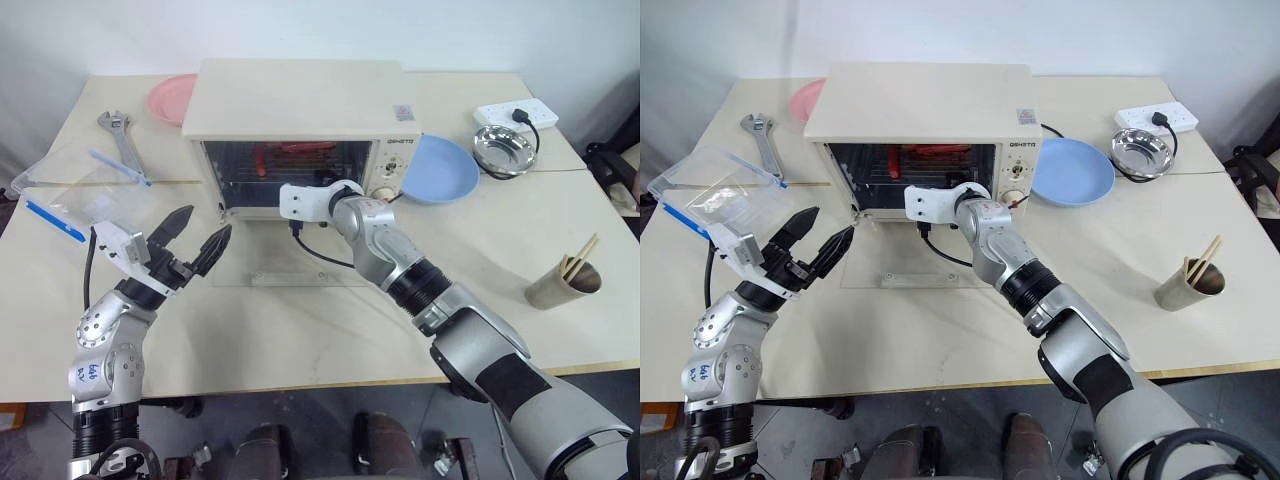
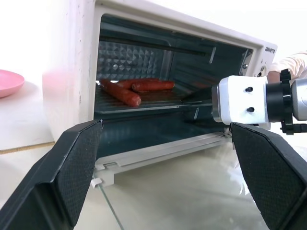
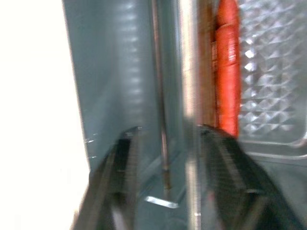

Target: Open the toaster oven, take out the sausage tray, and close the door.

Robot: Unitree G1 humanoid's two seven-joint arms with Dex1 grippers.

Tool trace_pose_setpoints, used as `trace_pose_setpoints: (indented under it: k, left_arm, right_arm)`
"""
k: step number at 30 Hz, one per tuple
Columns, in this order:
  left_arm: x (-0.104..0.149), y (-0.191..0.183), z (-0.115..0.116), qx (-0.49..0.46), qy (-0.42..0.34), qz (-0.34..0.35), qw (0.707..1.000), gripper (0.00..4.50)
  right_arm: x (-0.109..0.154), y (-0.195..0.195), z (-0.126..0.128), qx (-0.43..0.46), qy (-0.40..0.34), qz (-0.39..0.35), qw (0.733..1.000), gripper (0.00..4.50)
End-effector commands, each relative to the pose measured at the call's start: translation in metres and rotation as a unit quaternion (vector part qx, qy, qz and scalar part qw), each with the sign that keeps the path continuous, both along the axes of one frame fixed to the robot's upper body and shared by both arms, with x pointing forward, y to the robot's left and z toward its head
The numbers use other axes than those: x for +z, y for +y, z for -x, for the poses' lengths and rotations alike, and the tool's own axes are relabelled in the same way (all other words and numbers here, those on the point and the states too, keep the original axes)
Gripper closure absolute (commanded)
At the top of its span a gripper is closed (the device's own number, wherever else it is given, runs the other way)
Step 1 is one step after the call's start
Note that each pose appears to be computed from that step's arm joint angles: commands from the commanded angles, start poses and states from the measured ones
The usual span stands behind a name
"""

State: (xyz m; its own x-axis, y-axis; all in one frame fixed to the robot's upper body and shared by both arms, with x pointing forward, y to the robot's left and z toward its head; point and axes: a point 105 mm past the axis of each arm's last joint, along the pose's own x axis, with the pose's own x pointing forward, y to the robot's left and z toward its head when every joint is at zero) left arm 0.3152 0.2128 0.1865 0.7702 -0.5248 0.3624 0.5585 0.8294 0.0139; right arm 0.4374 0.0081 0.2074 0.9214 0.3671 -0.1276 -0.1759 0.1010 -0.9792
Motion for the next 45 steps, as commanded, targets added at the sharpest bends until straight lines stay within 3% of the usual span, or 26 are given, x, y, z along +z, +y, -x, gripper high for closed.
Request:
trace_pose_setpoints:
  k: [1, 23, 29, 36, 45]
  left_arm:
    - [0.01, -0.002, 0.002, -0.008, -0.018, -0.002, 1.0, 0.0]
    - [0.016, -0.007, -0.011, -0.022, -0.022, 0.002, 1.0, 0.0]
    - [0.018, 0.002, -0.006, -0.014, -0.017, -0.005, 1.0, 0.0]
    - [0.017, 0.025, 0.015, -0.006, 0.001, -0.04, 0.999, 0.0]
    - [0.018, 0.037, 0.019, -0.004, 0.016, -0.053, 0.998, 0.0]
  right_arm:
    - [0.005, 0.001, 0.003, 0.001, -0.015, -0.007, 1.0, 4.31]
    - [0.016, -0.014, 0.04, 0.033, -0.075, -0.03, 0.996, 4.45]
    - [0.013, -0.021, 0.055, 0.05, -0.083, -0.025, 0.995, 4.45]
    - [0.019, -0.031, 0.074, 0.083, -0.119, -0.011, 0.989, 4.45]
    - [0.017, -0.044, 0.085, 0.098, -0.127, -0.005, 0.987, 4.45]
